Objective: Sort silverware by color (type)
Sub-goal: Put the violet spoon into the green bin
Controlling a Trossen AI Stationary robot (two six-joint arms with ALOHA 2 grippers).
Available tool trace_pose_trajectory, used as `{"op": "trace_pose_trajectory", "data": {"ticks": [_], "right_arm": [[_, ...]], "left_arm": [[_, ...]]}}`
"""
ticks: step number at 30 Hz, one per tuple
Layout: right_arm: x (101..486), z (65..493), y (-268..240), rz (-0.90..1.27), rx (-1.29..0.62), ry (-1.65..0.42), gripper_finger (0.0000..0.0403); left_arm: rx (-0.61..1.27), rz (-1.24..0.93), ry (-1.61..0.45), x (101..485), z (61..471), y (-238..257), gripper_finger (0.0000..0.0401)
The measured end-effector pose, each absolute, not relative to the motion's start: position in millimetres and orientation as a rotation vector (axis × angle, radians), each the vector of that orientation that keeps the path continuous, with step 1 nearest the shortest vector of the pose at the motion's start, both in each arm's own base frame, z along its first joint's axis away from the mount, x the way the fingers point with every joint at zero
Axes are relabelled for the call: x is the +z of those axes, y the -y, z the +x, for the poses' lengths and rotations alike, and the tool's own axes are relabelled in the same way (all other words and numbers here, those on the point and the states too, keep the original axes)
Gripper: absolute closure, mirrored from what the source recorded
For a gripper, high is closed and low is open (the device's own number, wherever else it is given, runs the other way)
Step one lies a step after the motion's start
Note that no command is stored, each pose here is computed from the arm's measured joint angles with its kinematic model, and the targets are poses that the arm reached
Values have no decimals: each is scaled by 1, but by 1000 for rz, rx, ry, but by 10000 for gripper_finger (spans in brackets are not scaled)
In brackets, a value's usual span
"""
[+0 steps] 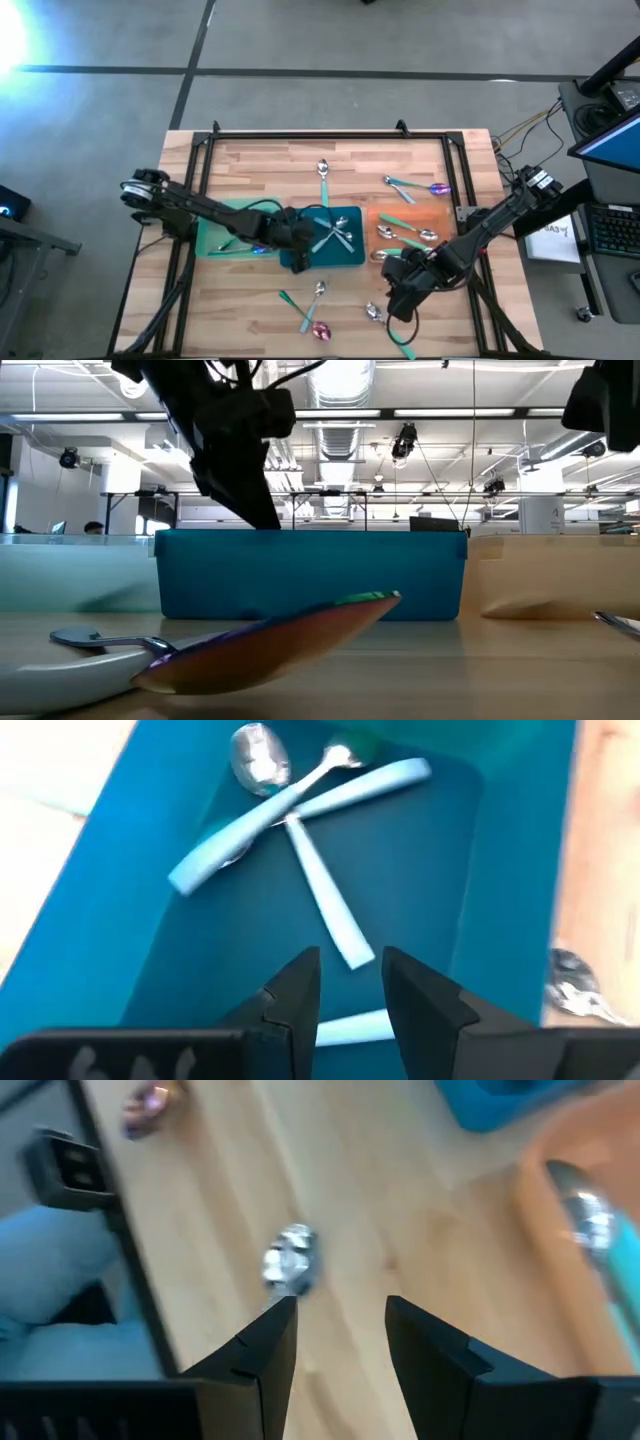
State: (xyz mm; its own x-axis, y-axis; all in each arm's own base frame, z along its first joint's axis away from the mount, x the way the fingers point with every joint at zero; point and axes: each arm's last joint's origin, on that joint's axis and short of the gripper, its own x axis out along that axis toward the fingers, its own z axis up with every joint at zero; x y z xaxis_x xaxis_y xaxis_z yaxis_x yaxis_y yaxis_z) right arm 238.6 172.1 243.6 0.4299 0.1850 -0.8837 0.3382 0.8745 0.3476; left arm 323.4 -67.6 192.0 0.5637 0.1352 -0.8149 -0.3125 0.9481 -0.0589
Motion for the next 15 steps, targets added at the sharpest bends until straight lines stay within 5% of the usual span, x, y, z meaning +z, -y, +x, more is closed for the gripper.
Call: {"op": "trace_pose_trajectory", "data": {"ticks": [5, 15], "right_arm": [[241, 235, -167, 455, -175, -1144, 259], [241, 235, -166, 366, -133, -1136, 259]], "left_arm": [[227, -179, -911, 201, 328, 73, 306], [-284, -137, -1059, 193, 299, 155, 306]]}}
